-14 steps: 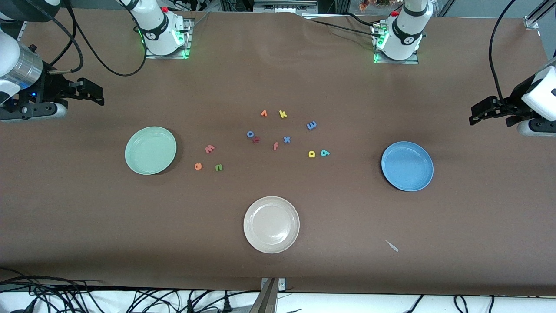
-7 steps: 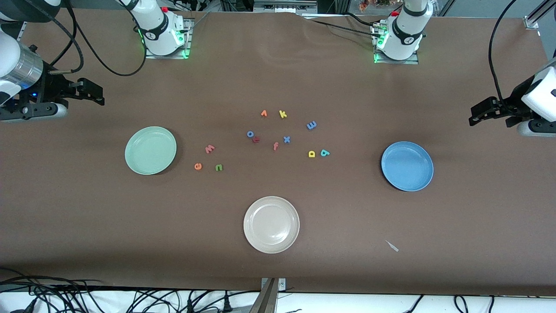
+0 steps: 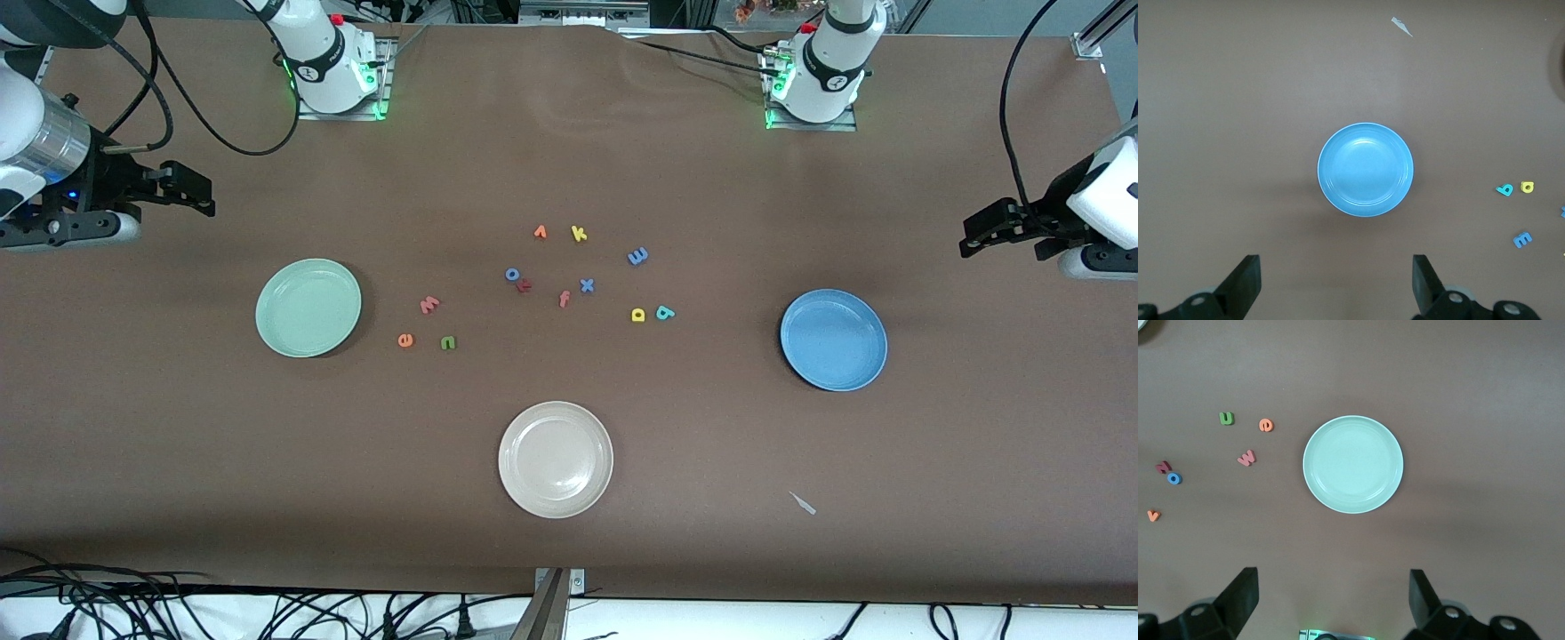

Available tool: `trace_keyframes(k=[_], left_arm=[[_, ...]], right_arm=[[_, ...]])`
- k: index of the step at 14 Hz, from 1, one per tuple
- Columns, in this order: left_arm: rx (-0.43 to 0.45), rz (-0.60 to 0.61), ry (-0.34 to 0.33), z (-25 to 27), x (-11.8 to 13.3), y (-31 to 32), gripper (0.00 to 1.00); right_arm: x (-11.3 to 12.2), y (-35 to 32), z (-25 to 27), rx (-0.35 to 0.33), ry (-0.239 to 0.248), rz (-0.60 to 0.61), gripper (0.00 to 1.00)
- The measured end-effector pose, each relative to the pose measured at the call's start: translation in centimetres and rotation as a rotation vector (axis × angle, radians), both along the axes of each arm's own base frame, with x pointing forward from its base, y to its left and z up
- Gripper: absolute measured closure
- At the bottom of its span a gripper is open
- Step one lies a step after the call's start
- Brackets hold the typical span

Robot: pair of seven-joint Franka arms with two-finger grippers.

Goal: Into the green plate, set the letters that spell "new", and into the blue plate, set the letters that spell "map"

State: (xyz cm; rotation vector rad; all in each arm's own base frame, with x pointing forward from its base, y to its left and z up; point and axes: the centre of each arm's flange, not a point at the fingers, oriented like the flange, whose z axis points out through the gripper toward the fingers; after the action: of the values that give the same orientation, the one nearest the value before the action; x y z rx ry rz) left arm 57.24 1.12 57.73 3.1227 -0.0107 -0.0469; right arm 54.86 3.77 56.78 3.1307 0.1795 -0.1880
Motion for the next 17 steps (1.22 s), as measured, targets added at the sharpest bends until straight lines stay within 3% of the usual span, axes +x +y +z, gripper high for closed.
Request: trace_keyframes(k=[17], left_arm=[[0.0, 0.0, 0.001, 0.0, 0.0, 0.0, 0.0]], right_arm=[[0.2, 2.1, -2.9, 0.016, -0.02, 0.028, 0.0]])
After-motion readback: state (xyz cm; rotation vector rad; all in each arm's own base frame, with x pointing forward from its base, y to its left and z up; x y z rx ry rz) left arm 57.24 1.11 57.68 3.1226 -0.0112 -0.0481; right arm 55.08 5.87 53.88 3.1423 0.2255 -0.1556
